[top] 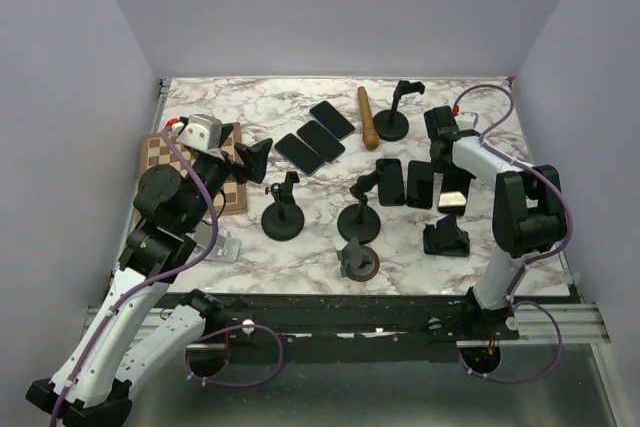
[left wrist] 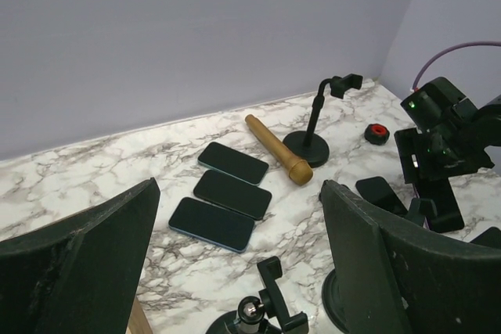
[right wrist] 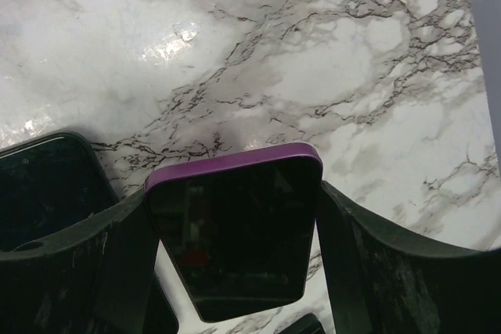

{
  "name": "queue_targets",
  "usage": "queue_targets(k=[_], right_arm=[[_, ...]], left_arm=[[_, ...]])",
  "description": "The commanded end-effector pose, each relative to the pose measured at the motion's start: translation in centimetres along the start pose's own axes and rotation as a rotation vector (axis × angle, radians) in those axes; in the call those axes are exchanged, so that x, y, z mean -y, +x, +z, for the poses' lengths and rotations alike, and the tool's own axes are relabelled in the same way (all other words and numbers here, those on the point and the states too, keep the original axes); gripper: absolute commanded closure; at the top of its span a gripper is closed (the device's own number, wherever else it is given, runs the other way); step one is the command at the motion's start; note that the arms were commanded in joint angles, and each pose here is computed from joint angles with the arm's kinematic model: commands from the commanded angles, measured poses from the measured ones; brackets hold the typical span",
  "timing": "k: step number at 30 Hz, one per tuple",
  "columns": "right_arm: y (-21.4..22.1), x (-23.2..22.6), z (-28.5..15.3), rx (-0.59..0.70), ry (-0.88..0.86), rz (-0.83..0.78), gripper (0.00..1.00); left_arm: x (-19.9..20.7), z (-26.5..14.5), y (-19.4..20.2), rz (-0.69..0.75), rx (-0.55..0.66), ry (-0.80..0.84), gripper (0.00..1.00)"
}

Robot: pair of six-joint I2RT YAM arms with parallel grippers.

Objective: Remove the phone from the phone stand

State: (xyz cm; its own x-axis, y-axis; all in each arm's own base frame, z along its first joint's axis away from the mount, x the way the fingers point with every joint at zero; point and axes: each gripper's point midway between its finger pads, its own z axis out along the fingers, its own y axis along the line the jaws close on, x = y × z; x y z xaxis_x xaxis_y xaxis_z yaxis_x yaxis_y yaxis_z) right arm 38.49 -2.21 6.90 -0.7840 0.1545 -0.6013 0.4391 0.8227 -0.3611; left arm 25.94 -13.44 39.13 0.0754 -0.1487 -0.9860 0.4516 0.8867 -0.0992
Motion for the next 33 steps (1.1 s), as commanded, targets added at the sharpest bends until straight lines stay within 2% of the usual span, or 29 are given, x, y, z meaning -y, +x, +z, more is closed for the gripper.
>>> queue_targets(k=[1, 9, 13, 17, 23, 33], right_arm=[[0.0, -1.1, 1.3, -0.008, -0.040, 0.023, 0.95], [0.8, -2.0, 2.9, -0.037, -0.027, -0.004, 0.89], [0.9, -3.1, 2.9, -0.049, -0.084, -0.006, 0.78], [1.2, -3.5, 3.0, -0.057, -0.105, -0.016, 0.73], [1.4, -3.7, 3.2, -0.064, -0.111, -0.031, 0.46], [1.1, -3.6, 2.8, -0.050, -0.122, -0.025, 0.21]], left_arm=[[-0.3, 0.3, 0.2, 0.014, 0.005, -0.018, 0.08], [-0.4, 0.7, 0.9, 0.016, -0.014, -0.021, 0.07], [-0.4, 0.8, 1.1, 0.015, -0.020, -0.022, 0.07], [-0.4, 0.9, 1.2, 0.014, -0.025, -0.023, 0.07], [-0.4, 1.1, 1.5, 0.013, -0.033, -0.023, 0.07], [-0.4, 1.4, 1.9, 0.011, -0.046, -0.022, 0.07]])
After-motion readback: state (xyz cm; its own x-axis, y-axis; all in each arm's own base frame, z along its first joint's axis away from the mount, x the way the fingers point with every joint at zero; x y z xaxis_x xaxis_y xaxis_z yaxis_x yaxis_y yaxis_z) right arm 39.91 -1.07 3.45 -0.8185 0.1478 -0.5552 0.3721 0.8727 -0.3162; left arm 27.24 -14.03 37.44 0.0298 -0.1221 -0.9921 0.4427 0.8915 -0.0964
